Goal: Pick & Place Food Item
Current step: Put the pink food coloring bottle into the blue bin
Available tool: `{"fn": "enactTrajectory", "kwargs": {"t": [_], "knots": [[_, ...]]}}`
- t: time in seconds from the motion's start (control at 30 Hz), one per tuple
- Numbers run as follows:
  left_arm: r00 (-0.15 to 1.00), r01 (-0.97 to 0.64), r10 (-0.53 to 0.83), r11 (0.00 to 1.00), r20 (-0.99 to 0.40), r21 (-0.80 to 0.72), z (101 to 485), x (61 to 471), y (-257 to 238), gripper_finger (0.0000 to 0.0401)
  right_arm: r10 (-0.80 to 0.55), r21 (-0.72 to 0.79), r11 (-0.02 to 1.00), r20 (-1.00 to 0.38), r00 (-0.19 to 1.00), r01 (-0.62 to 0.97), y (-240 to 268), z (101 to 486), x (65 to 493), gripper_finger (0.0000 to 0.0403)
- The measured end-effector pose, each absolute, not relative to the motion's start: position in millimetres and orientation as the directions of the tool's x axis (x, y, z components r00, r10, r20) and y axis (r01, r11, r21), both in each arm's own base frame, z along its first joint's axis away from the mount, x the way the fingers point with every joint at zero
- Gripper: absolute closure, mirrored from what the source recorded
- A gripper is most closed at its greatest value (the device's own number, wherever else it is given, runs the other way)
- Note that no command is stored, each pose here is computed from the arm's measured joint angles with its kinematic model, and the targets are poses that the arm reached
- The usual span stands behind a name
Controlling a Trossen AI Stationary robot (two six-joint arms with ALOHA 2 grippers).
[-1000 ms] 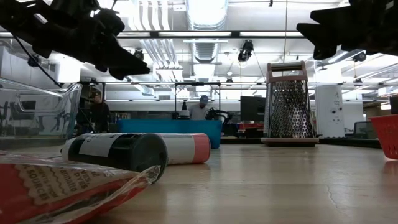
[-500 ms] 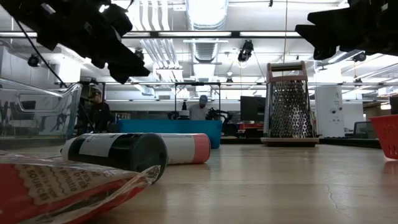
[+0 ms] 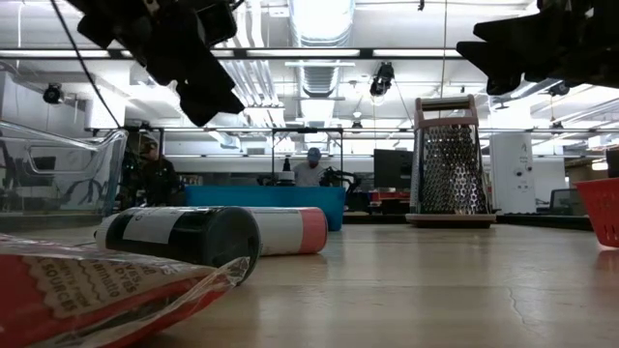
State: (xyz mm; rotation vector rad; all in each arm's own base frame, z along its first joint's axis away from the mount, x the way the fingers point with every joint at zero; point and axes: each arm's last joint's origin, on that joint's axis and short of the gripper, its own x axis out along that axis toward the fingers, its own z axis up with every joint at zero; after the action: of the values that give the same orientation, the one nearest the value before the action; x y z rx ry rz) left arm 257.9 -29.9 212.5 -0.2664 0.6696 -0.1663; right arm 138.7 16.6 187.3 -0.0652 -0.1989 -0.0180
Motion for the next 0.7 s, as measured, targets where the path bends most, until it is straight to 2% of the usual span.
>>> {"fn": "enactTrajectory", "kwargs": {"t": [0.17, 0.37, 0.53, 0.7], "knots": [[0.698, 0.104, -0.304, 0.939, -0.649, -0.328, 208.4, 274.9, -44.3, 0.022, -0.011, -0.05, 0.999, 0.201, 0.98, 0.022, 16.6, 188.2, 138.8, 0.0184], [0.61, 0.144, -0.419, 0.893, -0.673, -0.426, 195.9, 293.9, -61.0, 0.0172, -0.01, -0.041, 0.999, 0.213, 0.977, 0.02, 16.8, 192.3, 139.9, 0.0184], [0.557, 0.098, -0.428, 0.885, -0.711, -0.456, 183.8, 305.5, -69.0, 0.0137, -0.009, -0.041, 0.999, 0.216, 0.976, 0.019, 16.9, 194.0, 140.4, 0.0184], [0.546, 0.034, -0.407, 0.884, -0.732, -0.467, 176.1, 314.5, -73.8, 0.0129, -0.009, -0.042, 0.999, 0.216, 0.976, 0.019, 16.9, 194.0, 140.4, 0.0184]]}}
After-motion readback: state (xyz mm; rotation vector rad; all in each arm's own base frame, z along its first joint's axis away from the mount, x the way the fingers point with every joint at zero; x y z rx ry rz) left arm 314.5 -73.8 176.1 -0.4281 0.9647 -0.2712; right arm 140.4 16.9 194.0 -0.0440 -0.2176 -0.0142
